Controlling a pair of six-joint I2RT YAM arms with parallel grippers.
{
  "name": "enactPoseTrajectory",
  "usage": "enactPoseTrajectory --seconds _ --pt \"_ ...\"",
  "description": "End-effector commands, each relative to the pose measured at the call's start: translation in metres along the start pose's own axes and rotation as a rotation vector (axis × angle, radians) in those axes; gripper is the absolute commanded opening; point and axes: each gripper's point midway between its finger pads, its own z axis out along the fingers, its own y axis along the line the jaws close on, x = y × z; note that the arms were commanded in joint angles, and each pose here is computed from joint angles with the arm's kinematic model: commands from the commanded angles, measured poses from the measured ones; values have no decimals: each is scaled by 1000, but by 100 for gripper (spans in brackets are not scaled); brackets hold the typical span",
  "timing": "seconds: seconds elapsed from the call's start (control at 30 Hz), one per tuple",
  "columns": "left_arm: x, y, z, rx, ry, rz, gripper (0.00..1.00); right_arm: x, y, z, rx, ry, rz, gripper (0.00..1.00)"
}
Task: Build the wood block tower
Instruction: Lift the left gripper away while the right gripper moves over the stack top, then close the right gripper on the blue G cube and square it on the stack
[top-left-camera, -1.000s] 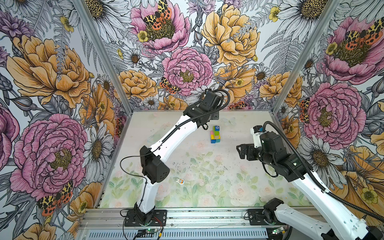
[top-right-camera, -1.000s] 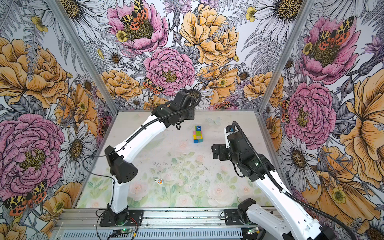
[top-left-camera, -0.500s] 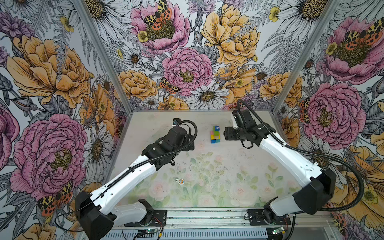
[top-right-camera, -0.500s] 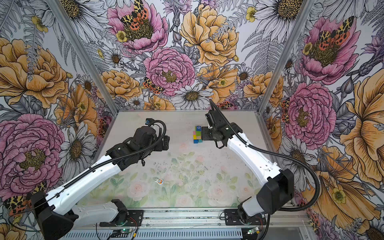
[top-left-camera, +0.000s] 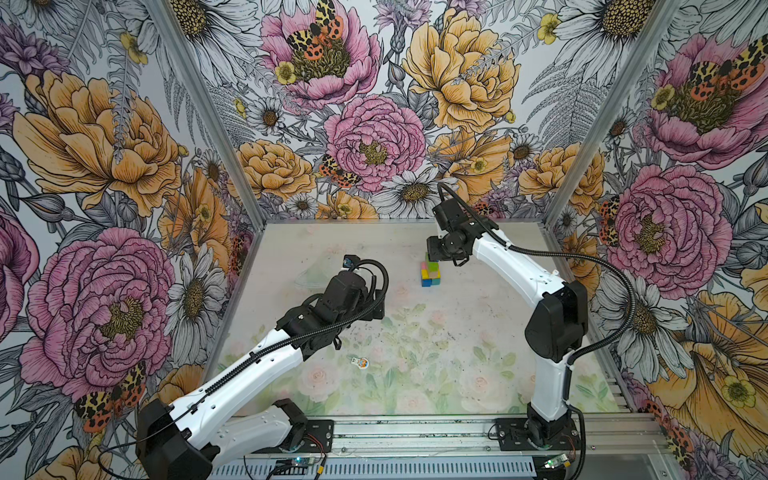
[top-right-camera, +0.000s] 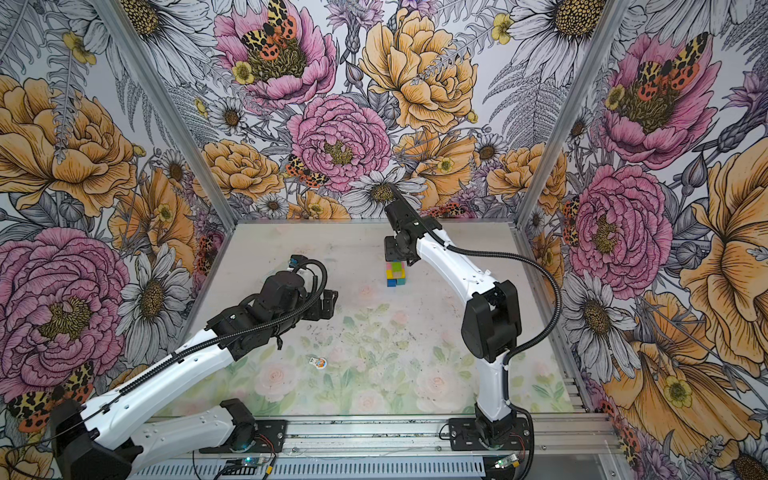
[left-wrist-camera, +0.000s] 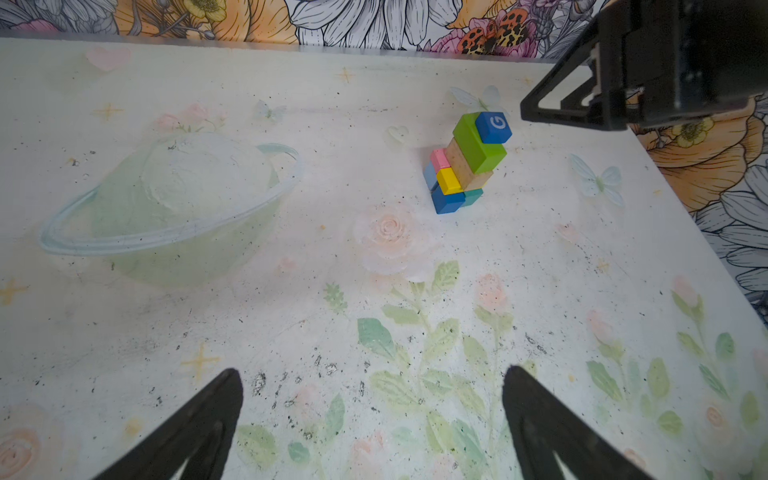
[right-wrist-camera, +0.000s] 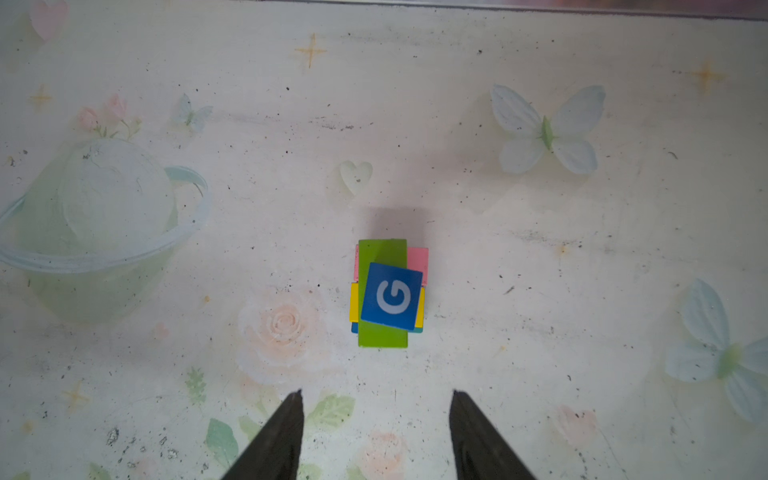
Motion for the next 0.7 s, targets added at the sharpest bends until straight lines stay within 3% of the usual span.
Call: enactPoseTrajectory --seconds 0.0,0.3,0.67 --pt "-10 0 -5 31 -41 5 99 -6 -6 -1 18 13 4 58" --pt "-13 9 -6 49 -46 -25 99 -11 -7 17 29 50 5 60" --pt "-14 10 -4 62 -41 -36 99 -8 -5 35 28 86 2 52"
